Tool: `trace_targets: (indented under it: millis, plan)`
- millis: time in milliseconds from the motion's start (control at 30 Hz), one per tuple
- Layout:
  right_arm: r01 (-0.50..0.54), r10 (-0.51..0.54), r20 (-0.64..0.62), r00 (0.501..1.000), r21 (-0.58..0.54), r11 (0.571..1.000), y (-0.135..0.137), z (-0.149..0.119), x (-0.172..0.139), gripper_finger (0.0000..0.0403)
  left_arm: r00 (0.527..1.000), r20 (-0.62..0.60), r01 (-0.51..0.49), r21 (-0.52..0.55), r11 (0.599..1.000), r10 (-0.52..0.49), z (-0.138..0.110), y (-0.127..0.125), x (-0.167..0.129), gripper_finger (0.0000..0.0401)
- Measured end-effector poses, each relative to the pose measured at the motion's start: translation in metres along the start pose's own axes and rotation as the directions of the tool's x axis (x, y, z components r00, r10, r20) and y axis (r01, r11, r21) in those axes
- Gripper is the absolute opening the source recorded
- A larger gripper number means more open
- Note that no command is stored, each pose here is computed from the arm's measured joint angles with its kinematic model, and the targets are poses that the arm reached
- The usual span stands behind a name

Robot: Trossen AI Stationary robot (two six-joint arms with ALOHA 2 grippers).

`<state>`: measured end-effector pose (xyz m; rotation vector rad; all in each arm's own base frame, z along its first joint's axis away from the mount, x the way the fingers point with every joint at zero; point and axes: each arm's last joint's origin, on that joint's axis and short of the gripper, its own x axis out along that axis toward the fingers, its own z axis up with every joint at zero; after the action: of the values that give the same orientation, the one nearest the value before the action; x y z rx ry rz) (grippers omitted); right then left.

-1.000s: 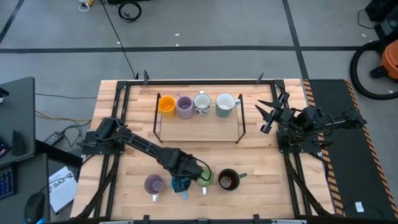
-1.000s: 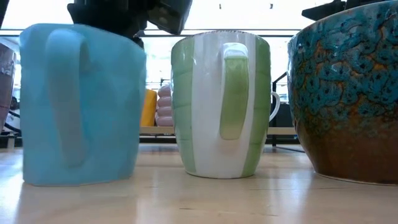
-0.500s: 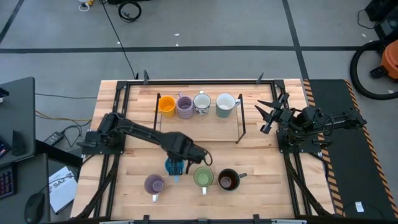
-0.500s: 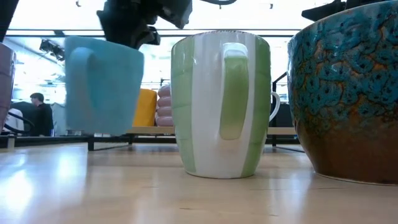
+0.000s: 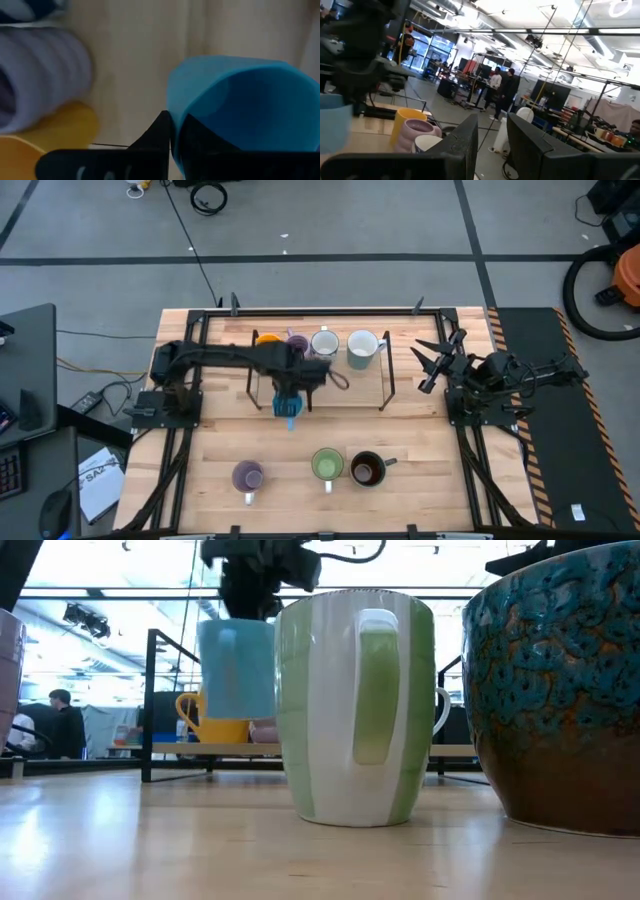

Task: Place coffee mugs
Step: Put the blue mug on the shelf

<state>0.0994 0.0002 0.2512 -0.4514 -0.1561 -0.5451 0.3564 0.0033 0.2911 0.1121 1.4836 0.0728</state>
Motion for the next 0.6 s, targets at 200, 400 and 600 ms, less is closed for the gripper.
trace_targets:
  millis: [200, 400, 600]
  plan:
    - [-0.008, 0.008, 0.012, 1.000, 0.009, 1.000, 0.000, 0.001, -0.001, 0.0110, 0.995, 0.100, 0.017, -0.009, 1.000, -0.016, 0.009, 0.040, 0.007, 0.0024]
    - [-0.014, 0.013, 0.010, 1.000, 0.009, 1.000, 0.001, 0.001, -0.001, 0.0110, 0.992, 0.119, 0.034, -0.018, 0.999, -0.031, 0.007, 0.065, 0.011, 0.0024]
    - [-0.014, 0.014, 0.009, 1.000, 0.015, 1.000, 0.001, 0.001, -0.001, 0.0110, 0.991, 0.113, 0.068, 0.021, 0.997, -0.070, 0.006, 0.067, 0.020, 0.0024]
